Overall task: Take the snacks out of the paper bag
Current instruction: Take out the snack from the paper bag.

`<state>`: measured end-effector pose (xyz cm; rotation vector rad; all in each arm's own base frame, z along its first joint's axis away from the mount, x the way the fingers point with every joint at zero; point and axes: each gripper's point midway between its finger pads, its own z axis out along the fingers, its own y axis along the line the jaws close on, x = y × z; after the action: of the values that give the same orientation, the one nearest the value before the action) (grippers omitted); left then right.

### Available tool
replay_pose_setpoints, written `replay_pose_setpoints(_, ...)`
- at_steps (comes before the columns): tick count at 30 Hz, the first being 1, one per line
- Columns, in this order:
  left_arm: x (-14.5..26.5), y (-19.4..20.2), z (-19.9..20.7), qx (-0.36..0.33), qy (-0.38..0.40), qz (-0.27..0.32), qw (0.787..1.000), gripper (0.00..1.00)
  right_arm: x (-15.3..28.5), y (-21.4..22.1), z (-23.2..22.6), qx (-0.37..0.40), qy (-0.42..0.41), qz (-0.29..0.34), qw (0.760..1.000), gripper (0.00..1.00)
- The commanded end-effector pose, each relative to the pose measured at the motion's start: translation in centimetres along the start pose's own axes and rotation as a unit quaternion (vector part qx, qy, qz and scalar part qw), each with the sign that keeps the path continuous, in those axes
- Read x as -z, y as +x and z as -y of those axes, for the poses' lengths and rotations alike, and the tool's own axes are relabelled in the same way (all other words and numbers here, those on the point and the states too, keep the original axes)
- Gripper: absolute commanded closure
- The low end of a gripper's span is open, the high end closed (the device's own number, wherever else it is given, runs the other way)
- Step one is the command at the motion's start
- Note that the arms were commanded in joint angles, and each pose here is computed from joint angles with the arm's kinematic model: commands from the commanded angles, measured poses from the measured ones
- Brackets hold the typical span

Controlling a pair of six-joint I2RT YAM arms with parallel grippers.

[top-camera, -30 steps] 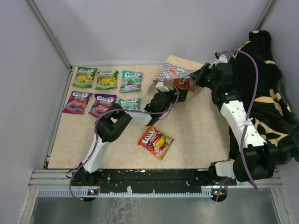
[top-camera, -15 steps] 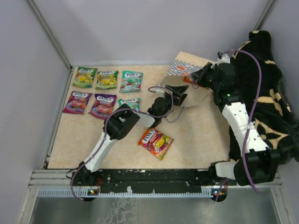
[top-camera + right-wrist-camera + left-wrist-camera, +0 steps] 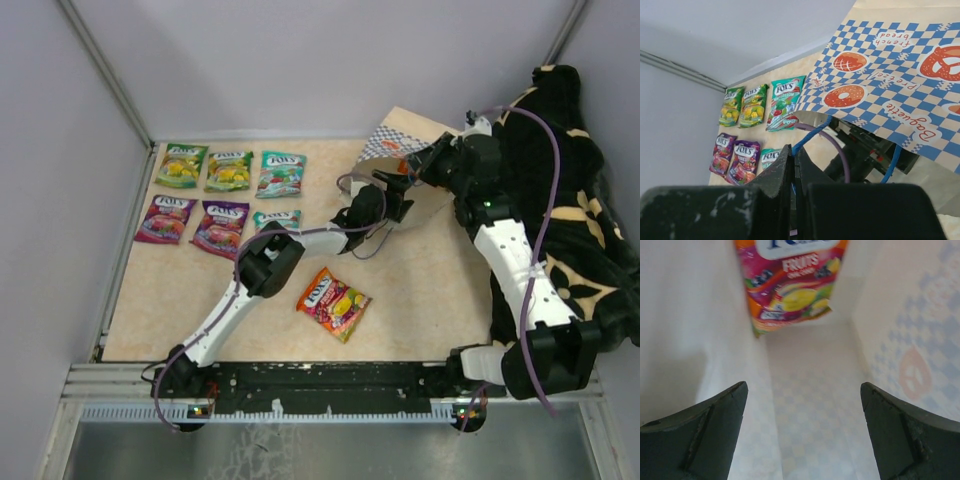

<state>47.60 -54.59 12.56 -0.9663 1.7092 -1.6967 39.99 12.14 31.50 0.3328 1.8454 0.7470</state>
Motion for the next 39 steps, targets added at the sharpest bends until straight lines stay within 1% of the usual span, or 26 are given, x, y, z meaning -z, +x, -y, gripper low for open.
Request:
replay_pose_setpoints(1, -0.9, -2.4, -5.2, -0.036, -0.112, 0.051, 0.992, 0.0, 1.6, -2.1, -3.8, 0.0, -0.044, 0.051, 0.998, 1.0)
replay_pose_setpoints(5, -1.7, -3.2, -5.6, -0.077, -0.128, 0.065, 0.987, 0.0, 1.5, -0.7, -5.2, -0.007, -0.053, 0.044, 0.998, 1.0)
replay_pose_setpoints(10, -1.9, -3.8, -5.6, -0.092, -0.123, 0.075, 0.985, 0.0, 1.8, 0.6, -6.3, -0.026, -0.063, 0.048, 0.997, 1.0)
replay_pose_setpoints(13, -1.9, -2.9, -4.2, -0.113, -0.099, 0.052, 0.987, 0.0, 1.8, 0.8, -6.4, -0.025, -0.06, 0.052, 0.996, 1.0)
replay_pose_setpoints(15, -1.7, -1.6, -2.7, -0.131, -0.075, 0.025, 0.988, 0.0, 1.7, 0.7, -6.2, -0.02, -0.054, 0.053, 0.997, 1.0)
replay_pose_setpoints(19, -1.4, 0.8, -0.1, -0.188, -0.038, -0.007, 0.981, 0.0, 1.6, 0.6, -6.6, -0.019, -0.063, 0.05, 0.997, 1.0)
replay_pose_setpoints(21, -1.5, 1.3, 0.3, -0.196, -0.037, -0.014, 0.98, 0.0, 1.5, 0.8, -6.9, -0.021, -0.068, 0.046, 0.996, 1.0)
replay_pose_setpoints(25, -2.0, 0.8, -1.7, -0.149, -0.093, -0.016, 0.984, 0.0, 1.7, 1.0, -7.2, -0.024, -0.071, 0.043, 0.996, 1.0)
replay_pose_setpoints(29, -2.5, 0.2, -2.7, -0.17, -0.12, 0.003, 0.978, 0.0, 2.2, 1.1, -7.9, -0.025, -0.078, 0.043, 0.996, 1.0)
replay_pose_setpoints(33, -2.5, -0.7, -3.7, -0.167, -0.136, 0.018, 0.976, 0.0, 2.4, 2.1, -8.8, -0.023, -0.086, 0.033, 0.996, 1.0)
replay_pose_setpoints(39, -2.5, -1.4, -5.8, -0.16, -0.158, 0.022, 0.974, 0.0, 2.8, 4.3, -10.7, -0.02, -0.102, 0.014, 0.995, 1.0)
